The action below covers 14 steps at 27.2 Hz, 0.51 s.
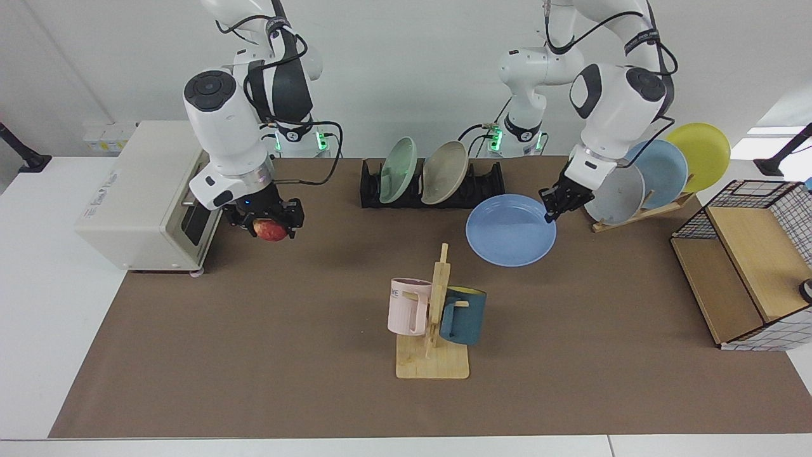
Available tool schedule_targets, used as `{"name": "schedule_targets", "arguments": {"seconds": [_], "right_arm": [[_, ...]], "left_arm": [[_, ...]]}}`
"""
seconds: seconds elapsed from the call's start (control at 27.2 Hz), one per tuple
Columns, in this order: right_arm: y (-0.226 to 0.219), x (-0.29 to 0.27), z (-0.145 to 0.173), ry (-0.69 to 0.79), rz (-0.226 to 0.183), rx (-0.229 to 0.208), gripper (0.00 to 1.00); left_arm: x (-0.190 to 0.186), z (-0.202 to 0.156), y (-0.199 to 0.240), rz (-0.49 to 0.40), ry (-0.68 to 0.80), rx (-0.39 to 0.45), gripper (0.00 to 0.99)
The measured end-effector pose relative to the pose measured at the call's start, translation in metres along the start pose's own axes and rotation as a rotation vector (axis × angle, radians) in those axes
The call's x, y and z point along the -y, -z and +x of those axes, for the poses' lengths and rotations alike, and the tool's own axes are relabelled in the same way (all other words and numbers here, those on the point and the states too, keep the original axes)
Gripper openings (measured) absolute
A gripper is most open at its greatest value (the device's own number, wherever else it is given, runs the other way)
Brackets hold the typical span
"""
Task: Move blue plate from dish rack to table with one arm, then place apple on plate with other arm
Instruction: 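Carry the blue plate with the left gripper toward the mug tree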
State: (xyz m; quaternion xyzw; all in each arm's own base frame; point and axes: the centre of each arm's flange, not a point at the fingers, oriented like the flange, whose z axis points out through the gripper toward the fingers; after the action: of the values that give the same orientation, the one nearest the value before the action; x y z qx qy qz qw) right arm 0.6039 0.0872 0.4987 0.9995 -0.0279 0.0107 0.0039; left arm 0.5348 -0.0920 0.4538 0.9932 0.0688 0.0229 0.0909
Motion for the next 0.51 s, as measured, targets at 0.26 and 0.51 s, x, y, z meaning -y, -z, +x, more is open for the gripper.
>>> {"name": "schedule_targets", "arguments": {"seconds": [0.26, 0.51], "right_arm": [[0.0, 0.0, 0.0, 0.0, 0.0, 0.001, 0.79], [-0.002, 0.0, 0.0, 0.0, -0.001, 0.003, 0.79]], "left_arm": [[-0.033, 0.024, -0.072, -0.048, -0.028, -0.043, 0.048], [-0.059, 0.024, -0.1, -0.111, -0.018, -0.008, 0.048]]}}
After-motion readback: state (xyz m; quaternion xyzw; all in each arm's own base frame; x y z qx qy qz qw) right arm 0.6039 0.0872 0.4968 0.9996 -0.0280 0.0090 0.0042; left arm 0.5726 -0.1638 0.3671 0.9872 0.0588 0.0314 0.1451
